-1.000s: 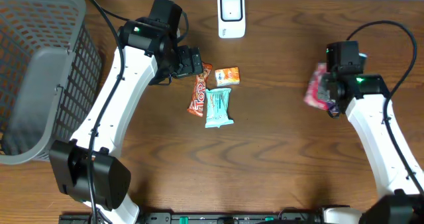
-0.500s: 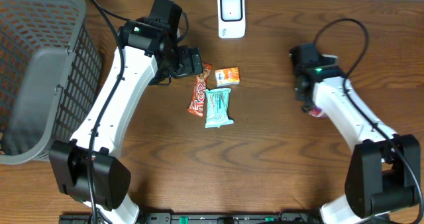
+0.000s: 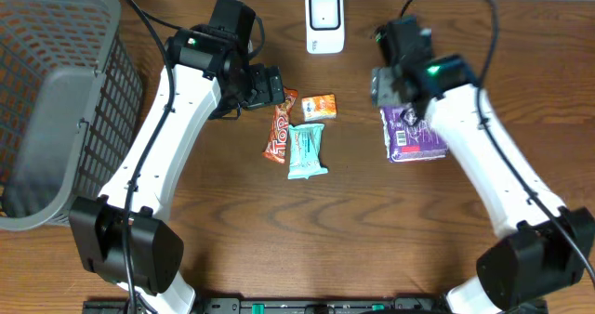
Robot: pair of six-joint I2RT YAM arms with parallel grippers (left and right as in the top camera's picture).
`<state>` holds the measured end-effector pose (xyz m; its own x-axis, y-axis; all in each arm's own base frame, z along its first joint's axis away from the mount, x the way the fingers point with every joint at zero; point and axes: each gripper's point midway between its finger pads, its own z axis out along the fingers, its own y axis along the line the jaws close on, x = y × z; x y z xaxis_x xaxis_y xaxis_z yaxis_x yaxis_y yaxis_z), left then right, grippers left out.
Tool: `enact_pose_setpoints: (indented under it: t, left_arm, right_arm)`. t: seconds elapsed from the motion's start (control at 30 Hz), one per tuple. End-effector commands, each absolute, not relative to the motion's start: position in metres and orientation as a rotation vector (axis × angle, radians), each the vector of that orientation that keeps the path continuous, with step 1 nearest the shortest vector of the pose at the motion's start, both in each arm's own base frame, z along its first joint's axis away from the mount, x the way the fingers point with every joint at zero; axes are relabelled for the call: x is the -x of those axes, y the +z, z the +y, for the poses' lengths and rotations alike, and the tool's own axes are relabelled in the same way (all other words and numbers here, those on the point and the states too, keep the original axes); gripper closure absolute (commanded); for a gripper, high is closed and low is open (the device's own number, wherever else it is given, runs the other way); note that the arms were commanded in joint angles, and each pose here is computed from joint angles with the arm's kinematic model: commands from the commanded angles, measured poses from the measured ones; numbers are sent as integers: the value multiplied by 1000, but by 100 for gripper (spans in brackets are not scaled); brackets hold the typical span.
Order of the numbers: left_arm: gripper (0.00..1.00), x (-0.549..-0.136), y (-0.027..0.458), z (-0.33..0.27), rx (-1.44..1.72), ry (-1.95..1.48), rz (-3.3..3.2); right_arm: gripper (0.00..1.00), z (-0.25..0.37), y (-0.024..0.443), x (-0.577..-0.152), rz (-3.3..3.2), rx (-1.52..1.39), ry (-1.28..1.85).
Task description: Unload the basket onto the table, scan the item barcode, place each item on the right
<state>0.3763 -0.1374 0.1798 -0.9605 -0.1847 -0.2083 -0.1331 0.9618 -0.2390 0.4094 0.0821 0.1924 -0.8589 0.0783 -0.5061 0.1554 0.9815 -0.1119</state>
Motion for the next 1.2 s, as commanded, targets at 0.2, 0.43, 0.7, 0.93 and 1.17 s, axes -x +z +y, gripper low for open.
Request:
enact_pose_setpoints:
  t: [0.2,0.43,0.7,0.93,1.17]
  left_arm:
    - [2,-376,174,-134,220,-299,2896]
    - [2,-376,174,-134,220,-300,2896]
    - [2,-376,174,-134,220,-300,2896]
    - [2,-376,174,-134,220,-300,2896]
    - [2,-376,174,-134,220,-300,2896]
  right_arm:
    - [3,-10,183,-405,2755,-263,-66]
    - [40,-30,118,-398,2889,-407,460]
    - [20,-9,54,-400,2961,-313,746]
    - [37,-2,7,-398,3023,-362,850]
    - [99,4,13,-405,3003,-333,862]
